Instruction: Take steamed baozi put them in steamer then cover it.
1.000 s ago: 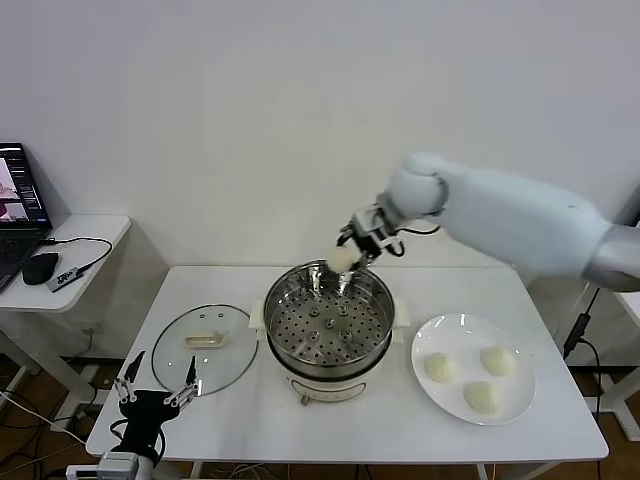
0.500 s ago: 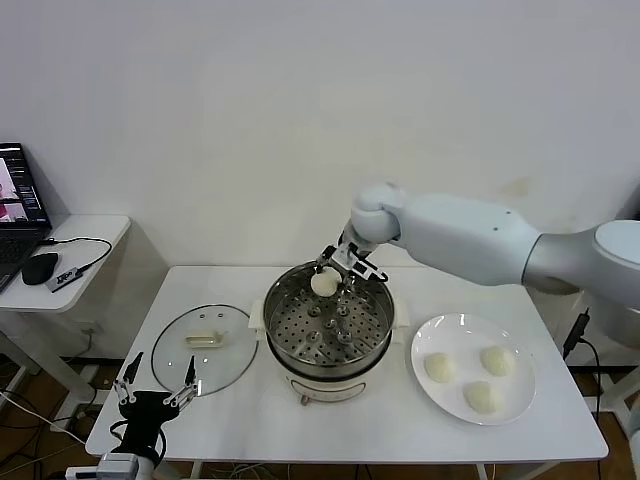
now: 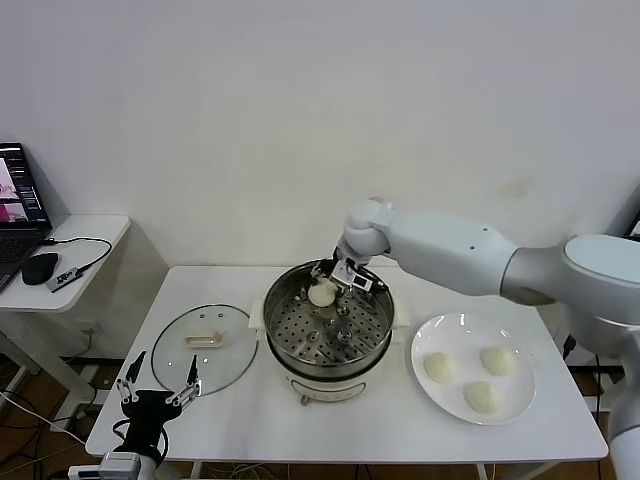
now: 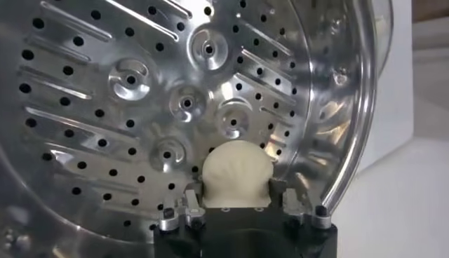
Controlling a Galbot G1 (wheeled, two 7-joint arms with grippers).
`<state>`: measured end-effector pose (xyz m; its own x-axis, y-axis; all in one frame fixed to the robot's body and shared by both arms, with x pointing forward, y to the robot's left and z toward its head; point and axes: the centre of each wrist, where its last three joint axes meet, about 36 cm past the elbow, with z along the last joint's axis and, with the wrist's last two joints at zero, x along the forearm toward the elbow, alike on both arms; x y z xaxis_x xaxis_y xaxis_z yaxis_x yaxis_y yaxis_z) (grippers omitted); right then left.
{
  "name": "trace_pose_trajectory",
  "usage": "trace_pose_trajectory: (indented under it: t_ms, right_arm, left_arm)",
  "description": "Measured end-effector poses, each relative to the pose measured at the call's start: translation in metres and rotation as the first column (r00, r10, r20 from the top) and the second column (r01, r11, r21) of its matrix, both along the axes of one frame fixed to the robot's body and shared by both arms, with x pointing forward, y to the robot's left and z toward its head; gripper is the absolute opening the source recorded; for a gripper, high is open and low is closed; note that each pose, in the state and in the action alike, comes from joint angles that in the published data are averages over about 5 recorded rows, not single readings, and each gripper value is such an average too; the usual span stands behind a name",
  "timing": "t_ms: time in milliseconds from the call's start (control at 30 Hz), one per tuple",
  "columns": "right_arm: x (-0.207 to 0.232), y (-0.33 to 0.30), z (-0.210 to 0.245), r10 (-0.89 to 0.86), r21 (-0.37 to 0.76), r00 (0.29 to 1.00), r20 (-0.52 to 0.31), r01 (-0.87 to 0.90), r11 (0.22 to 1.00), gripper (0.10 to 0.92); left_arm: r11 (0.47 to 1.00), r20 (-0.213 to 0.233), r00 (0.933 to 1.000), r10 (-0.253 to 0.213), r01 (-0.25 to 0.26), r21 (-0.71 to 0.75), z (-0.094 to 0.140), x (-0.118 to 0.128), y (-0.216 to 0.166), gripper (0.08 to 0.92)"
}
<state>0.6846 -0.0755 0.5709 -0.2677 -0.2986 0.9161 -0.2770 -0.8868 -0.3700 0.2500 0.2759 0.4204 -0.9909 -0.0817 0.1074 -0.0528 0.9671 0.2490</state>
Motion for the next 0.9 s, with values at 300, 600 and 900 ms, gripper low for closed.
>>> trace_pose_trajectory:
  t_ms: [300, 600, 900]
  right_arm:
    - [-0.004, -0.002, 0.021, 0.003, 0.004, 1.0, 0.002, -0.003, 1.0, 0.821]
    - [-0.02, -0.03, 0.074, -0.173, 0.049, 0.985, -0.023, 0.174, 0.983, 0.823]
    - [-0.05, -0.107, 0.105, -0.479, 0.092, 0.873, -0.09, 0.487, 0.869, 0.823]
  left_arm:
    - [1.0, 0.002, 1.0, 0.0, 0.0, -0.005, 0.002, -0.001, -0.001, 0.823]
    - [1.0, 0.009, 1.0, -0.002, 0.002, -0.007, 0.007, -0.004, -0.001, 0.823]
    - [1.0, 0.013, 0.9995, -0.03, 0.03, 0.01, 0.012, 0.0, 0.0, 0.823]
